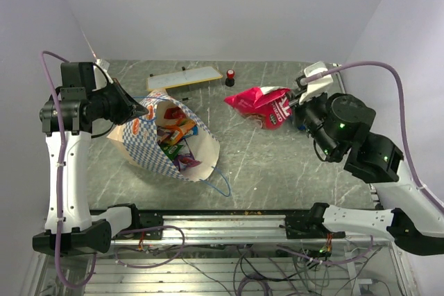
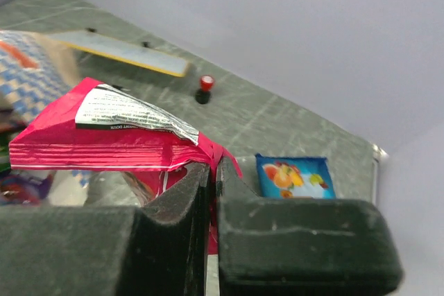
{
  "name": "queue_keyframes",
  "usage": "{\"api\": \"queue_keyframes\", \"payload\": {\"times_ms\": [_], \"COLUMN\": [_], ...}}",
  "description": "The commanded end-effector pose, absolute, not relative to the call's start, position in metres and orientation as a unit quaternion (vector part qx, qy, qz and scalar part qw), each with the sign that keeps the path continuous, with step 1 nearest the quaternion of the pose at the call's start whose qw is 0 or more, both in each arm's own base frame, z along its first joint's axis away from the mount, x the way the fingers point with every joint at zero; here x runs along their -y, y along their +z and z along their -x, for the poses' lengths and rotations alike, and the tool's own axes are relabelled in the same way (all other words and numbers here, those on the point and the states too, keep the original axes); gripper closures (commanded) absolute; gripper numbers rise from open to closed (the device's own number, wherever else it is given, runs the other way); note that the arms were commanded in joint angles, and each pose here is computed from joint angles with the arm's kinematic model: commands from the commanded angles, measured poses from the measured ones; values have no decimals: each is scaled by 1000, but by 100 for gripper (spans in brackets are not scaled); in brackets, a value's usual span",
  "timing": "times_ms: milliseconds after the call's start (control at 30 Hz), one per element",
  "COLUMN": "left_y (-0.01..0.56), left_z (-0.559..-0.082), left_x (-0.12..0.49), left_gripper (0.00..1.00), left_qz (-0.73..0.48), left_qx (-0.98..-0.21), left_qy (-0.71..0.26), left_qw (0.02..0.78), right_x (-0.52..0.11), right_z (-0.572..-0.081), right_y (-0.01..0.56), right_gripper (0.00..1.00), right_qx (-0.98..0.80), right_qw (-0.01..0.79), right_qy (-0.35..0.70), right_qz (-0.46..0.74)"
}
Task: Take the snacks out of the paper bag
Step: Place the snack at the center of the board.
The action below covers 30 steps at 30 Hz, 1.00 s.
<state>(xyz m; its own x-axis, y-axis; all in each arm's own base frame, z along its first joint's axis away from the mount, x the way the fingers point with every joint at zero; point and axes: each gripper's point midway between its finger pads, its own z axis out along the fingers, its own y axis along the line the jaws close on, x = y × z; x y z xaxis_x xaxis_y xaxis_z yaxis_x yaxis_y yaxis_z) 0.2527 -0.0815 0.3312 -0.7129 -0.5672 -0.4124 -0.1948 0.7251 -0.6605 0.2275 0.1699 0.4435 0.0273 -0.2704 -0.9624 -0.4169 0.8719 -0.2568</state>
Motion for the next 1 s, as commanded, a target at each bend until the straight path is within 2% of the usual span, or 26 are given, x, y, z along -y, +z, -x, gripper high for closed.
{"api": "queue_keyframes", "payload": {"times_ms": [0,167,333,500,667,967], "left_y": [333,337,339,337,333,336], "left_z": [-260,-268,-273,-269,-267,-263], "left_x": [78,80,81,83,88,92], "left_gripper": [93,93,93,93,93,93], "left_qz": [218,217,209,203,193,164], "left_qx": [-870,-862,-861,-861,-861,-868], "left_qy": [-297,-308,-313,-317,-330,-336], "left_qw": [329,339,342,341,335,328], "right_x": [-143,-134,-104,-108,-105,-79], "right_z": [-250,-297,-359,-405,-452,-522], "right_y": [441,416,377,337,340,345], "right_gripper": [100,100,100,100,100,100], "right_qx": [-710,-728,-784,-831,-800,-695], "right_qw": [691,678,619,549,552,584], "right_qy": [-22,-49,-2,81,169,250], "right_qz": [133,87,35,-46,-165,-337]}}
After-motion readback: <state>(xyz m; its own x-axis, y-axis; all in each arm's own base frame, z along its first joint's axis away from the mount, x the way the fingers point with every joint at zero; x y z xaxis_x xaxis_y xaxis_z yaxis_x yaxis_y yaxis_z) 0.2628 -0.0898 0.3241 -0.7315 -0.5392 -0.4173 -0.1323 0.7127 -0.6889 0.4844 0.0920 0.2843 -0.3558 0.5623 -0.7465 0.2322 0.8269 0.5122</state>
